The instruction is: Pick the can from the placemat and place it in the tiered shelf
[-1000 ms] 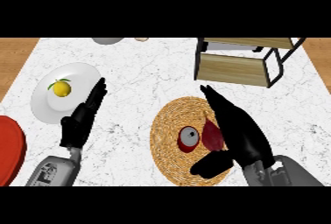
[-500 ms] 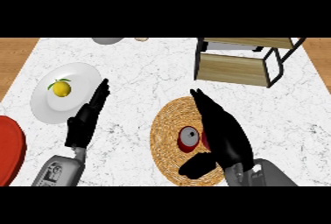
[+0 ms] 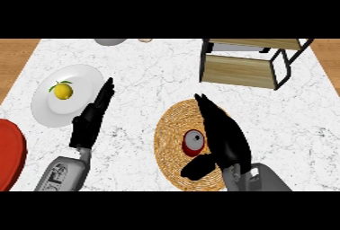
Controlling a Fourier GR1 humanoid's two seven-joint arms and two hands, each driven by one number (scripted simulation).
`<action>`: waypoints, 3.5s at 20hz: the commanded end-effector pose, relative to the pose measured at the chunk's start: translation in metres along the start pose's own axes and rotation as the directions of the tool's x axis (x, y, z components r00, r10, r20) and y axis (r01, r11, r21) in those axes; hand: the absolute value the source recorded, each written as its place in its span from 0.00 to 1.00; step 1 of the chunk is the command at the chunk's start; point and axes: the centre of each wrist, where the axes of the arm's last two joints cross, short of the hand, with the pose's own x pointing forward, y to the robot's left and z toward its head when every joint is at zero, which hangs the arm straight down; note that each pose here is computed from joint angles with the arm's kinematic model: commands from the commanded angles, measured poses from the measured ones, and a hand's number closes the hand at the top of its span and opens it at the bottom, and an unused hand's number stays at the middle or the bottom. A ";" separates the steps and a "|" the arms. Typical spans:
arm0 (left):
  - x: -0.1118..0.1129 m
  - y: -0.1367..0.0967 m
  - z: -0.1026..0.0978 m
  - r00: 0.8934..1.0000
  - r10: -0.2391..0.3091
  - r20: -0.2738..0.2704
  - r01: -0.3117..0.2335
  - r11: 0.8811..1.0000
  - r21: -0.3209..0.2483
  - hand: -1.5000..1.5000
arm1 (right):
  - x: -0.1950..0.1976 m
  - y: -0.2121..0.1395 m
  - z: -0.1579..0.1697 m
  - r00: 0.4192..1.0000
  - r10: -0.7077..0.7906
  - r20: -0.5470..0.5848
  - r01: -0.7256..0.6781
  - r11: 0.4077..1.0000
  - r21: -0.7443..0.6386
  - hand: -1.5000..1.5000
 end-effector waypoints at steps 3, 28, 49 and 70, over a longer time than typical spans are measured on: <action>0.004 0.008 0.002 1.000 0.008 -0.011 -0.009 1.000 -0.025 0.50 | 0.006 0.008 -0.014 0.994 0.043 -0.104 -0.042 0.999 0.013 0.00; -0.002 0.001 0.001 1.000 0.004 -0.005 -0.004 1.000 0.016 0.50 | -0.022 0.050 -0.043 0.984 0.100 -0.147 -0.094 0.994 0.046 0.00; 0.000 0.014 0.011 1.000 0.003 -0.005 -0.003 1.000 0.002 0.50 | -0.047 0.079 -0.034 0.972 0.228 -0.061 -0.222 0.972 0.082 1.00; -0.001 0.000 0.007 1.000 0.018 0.000 -0.018 1.000 -0.019 0.50 | 0.088 0.055 -0.053 0.976 -0.168 0.142 0.211 0.896 -0.390 1.00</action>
